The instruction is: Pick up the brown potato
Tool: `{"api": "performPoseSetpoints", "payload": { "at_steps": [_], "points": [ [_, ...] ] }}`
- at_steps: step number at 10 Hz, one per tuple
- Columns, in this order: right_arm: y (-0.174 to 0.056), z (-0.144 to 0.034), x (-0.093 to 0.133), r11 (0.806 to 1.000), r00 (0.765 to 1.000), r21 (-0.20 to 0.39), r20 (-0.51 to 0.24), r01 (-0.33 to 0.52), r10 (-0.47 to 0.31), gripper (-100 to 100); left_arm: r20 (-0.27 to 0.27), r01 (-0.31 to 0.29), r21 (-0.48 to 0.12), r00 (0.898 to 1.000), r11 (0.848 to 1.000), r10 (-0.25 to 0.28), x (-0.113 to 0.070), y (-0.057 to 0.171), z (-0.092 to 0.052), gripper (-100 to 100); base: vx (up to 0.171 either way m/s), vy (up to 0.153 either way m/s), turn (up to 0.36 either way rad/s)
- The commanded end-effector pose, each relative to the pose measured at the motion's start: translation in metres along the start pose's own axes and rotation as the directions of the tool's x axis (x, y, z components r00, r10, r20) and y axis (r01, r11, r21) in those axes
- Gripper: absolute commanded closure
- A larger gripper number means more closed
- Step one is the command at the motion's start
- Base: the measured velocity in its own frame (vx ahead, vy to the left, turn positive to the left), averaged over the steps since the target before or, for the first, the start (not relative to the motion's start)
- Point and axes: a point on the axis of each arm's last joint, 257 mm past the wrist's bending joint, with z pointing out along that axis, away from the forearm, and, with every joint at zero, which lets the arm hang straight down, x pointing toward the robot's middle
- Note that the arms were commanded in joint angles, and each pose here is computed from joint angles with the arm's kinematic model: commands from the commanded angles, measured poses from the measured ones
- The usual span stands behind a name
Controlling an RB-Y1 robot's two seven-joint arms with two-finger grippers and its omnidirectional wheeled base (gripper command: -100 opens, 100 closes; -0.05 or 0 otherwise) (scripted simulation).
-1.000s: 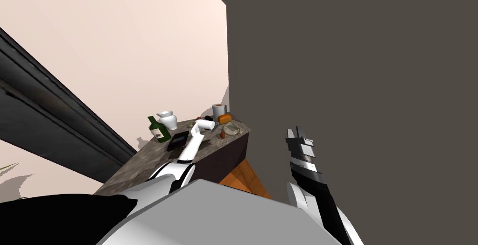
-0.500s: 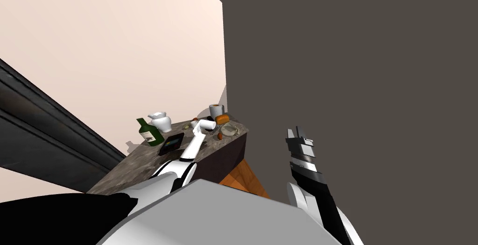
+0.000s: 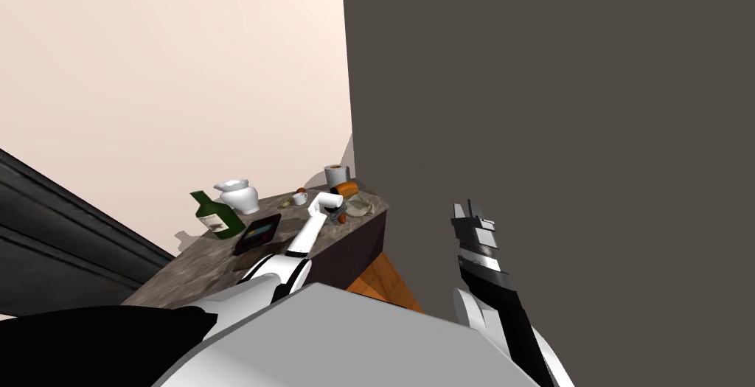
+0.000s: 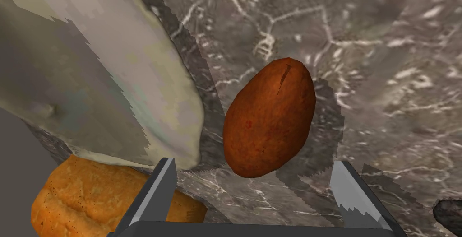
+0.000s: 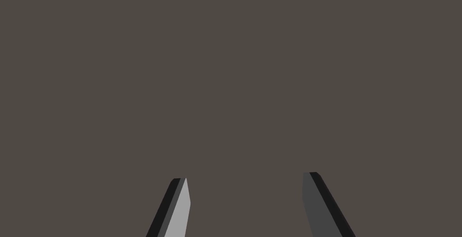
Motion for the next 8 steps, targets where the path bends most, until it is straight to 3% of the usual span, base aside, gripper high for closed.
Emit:
{"api": "performPoseSetpoints", "payload": {
  "at_steps": [1, 2, 4, 5, 6, 8],
  "points": [
    [0.000, 0.000, 0.000, 1.000, 1.000, 0.000, 0.000, 0.000, 0.000, 0, 0.000, 0.000, 0.000, 1.000, 1.000, 0.000, 0.000, 0.000, 0.000, 0, 0.000, 0.000, 0.000],
    [0.000, 0.000, 0.000, 1.000, 1.000, 0.000, 0.000, 0.000, 0.000, 0, 0.001, 0.003, 0.000, 1.000, 1.000, -0.003, 0.002, 0.002, 0.008, -100, 0.011, 0.010, -0.025],
    [0.000, 0.000, 0.000, 1.000, 1.000, 0.000, 0.000, 0.000, 0.000, 0, 0.002, 0.006, -0.001, 1.000, 1.000, -0.006, 0.005, 0.004, 0.016, -100, 0.020, 0.020, -0.020],
    [0.000, 0.000, 0.000, 1.000, 1.000, 0.000, 0.000, 0.000, 0.000, 0, 0.001, 0.005, -0.002, 1.000, 1.000, -0.005, 0.004, 0.003, 0.013, -100, 0.008, 0.008, -0.004],
    [0.000, 0.000, 0.000, 1.000, 1.000, 0.000, 0.000, 0.000, 0.000, 0, 0.002, 0.005, 0.000, 1.000, 1.000, -0.005, 0.004, 0.002, 0.014, 100, 0.000, 0.003, 0.013],
    [0.000, 0.000, 0.000, 1.000, 1.000, 0.000, 0.000, 0.000, 0.000, 0, 0.002, 0.005, -0.001, 1.000, 1.000, -0.005, 0.004, 0.003, 0.014, 100, 0.000, 0.000, 0.000]
  ]
}}
